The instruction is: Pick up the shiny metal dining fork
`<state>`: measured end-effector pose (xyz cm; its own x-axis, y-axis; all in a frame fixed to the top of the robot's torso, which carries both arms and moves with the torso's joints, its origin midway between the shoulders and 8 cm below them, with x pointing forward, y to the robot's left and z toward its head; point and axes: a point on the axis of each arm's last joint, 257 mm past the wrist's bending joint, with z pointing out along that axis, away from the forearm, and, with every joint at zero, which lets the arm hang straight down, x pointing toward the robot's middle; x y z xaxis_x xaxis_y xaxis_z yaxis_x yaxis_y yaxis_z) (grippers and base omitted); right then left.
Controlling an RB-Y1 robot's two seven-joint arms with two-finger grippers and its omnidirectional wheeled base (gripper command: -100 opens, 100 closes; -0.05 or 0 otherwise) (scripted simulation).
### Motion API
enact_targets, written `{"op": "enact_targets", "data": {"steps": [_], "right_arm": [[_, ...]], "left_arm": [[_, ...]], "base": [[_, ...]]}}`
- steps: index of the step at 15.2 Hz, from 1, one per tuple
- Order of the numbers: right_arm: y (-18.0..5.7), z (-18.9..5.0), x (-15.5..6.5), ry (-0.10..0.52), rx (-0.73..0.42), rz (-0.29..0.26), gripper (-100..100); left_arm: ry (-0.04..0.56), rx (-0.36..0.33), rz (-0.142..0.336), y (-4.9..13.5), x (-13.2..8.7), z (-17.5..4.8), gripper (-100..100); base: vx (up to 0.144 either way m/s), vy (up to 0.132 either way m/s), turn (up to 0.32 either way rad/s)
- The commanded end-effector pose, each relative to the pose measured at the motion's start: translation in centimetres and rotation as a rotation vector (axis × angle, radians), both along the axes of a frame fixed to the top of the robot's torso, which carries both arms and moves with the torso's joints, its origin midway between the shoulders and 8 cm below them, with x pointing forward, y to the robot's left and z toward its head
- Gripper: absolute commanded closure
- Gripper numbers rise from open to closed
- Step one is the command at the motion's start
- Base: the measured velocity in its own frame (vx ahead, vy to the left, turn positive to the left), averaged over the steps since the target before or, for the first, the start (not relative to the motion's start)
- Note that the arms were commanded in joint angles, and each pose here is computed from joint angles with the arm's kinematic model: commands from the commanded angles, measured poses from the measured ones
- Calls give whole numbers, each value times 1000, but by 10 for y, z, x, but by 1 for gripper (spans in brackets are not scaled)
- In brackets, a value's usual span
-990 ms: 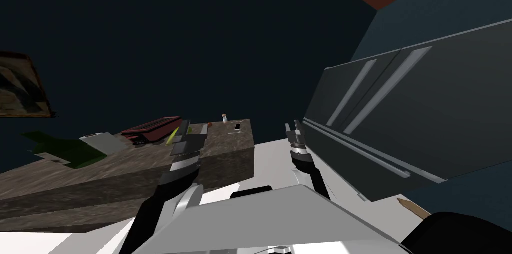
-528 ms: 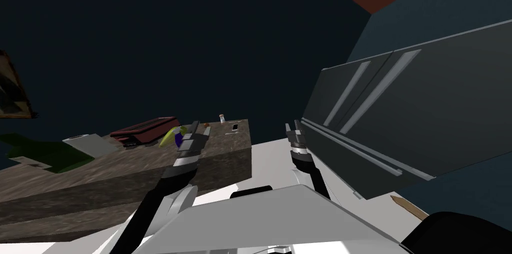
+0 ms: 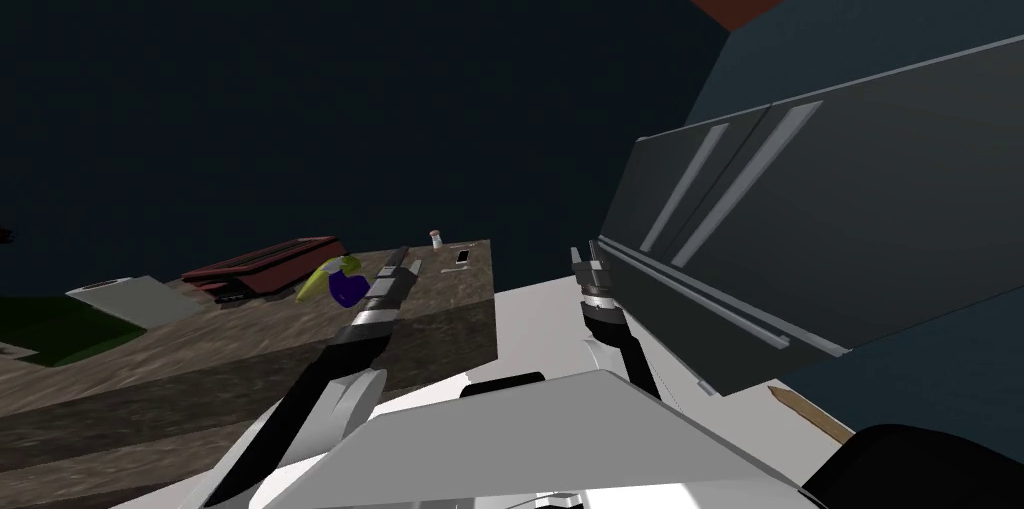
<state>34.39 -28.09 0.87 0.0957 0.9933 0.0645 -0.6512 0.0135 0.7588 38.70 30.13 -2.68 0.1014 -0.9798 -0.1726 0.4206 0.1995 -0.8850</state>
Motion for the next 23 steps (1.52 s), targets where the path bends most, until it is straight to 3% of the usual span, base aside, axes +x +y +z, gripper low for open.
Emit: {"op": "enact_targets", "data": {"steps": [1, 5, 6, 8, 9, 11, 12, 14, 15, 17, 18, 21, 22, 23], "right_arm": [[0, 0, 0, 0, 0, 0, 0], [0, 0, 0, 0, 0, 0, 0], [0, 0, 0, 0, 0, 0, 0], [0, 0, 0, 0, 0, 0, 0], [0, 0, 0, 0, 0, 0, 0], [0, 0, 0, 0, 0, 0, 0], [0, 0, 0, 0, 0, 0, 0], [0, 0, 0, 0, 0, 0, 0], [0, 0, 0, 0, 0, 0, 0], [0, 0, 0, 0, 0, 0, 0], [0, 0, 0, 0, 0, 0, 0], [0, 0, 0, 0, 0, 0, 0], [0, 0, 0, 0, 0, 0, 0], [0, 0, 0, 0, 0, 0, 0]], "left_arm": [[52, 26, 21, 12, 10, -12, -100], [122, 45, 45, 24, 19, -29, -100], [160, 66, 66, 36, 24, -38, -100], [180, 64, 69, 37, 25, -42, -100], [211, 84, 92, 49, 30, -49, -100], [239, 82, 95, 51, 32, -56, -100], [266, 100, 119, 64, 35, -62, -100], [299, 97, 124, 66, 37, -70, -100], [328, 114, 149, 81, 40, -76, -100], [361, 110, 153, 83, 41, -84, -100], [390, 125, 180, 98, 43, -90, -100], [424, 121, 184, 100, 43, -98, -100], [457, 133, 212, 116, 45, -104, -100], [479, 130, 215, 118, 45, -110, -100]], "base": [[13, -61, -35], [22, -83, -36], [17, -75, -42], [13, -68, -27], [15, -65, -42], [21, -63, -31], [34, -65, -44], [31, -66, -30], [25, -94, -53], [26, -81, -25], [37, -62, -43], [26, -56, -21], [19, -48, -45], [29, -66, -53]]}}
